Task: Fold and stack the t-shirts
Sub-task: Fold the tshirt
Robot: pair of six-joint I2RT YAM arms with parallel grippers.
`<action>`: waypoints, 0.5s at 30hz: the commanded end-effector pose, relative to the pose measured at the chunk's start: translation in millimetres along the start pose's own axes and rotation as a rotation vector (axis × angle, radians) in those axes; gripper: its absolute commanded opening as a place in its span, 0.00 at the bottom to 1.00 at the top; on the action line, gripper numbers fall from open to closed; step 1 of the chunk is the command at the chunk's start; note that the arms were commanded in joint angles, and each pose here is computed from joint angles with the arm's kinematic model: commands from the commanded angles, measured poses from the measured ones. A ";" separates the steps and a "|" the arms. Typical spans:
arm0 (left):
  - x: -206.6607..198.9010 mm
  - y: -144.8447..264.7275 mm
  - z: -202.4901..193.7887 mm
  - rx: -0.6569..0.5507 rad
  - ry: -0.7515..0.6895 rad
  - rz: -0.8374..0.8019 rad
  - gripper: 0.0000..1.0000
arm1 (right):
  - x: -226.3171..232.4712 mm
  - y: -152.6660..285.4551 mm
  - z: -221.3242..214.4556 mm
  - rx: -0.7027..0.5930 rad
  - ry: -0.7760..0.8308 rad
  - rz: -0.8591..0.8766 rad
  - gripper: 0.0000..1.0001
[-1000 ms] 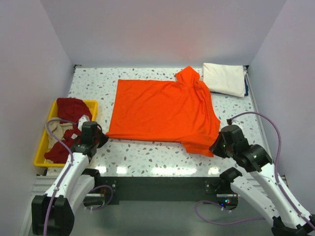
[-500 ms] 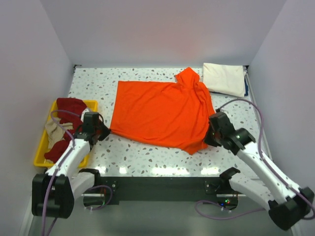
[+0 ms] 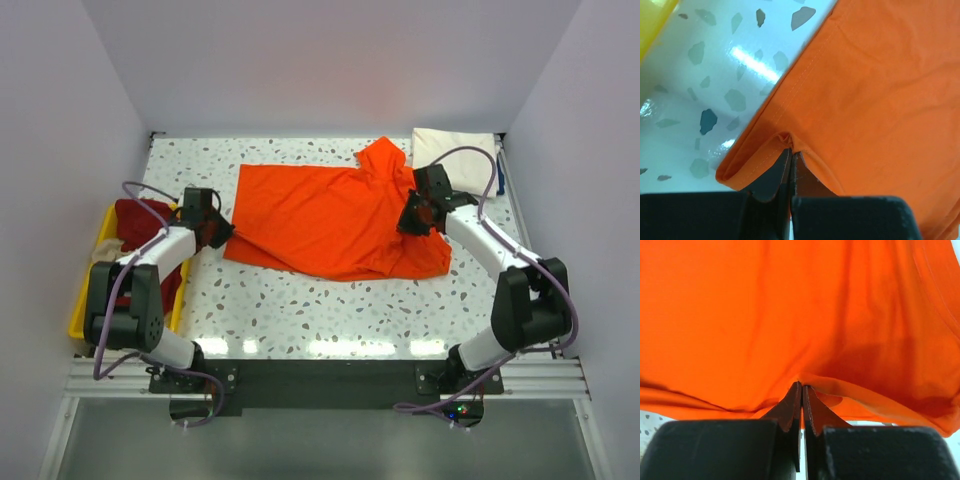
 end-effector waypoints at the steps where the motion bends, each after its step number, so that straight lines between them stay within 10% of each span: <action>1: -28.0 -6.5 12.6 -0.027 0.004 -0.052 0.00 | 17.0 2.7 38.9 -0.102 0.026 0.076 0.00; 15: -30.5 -16.7 21.7 -0.032 -0.012 0.053 0.00 | -10.8 -26.0 63.7 -0.112 -0.086 0.107 0.00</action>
Point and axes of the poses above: each gripper's point midway between its finger pads, its own y axis back along the fingers, its own x axis along the line the jaws close on, z = x × y, the point moved 6 cm from there along y, back along the fingers, and after that the axes turned 14 degrees about y, right-handed, at the moved point
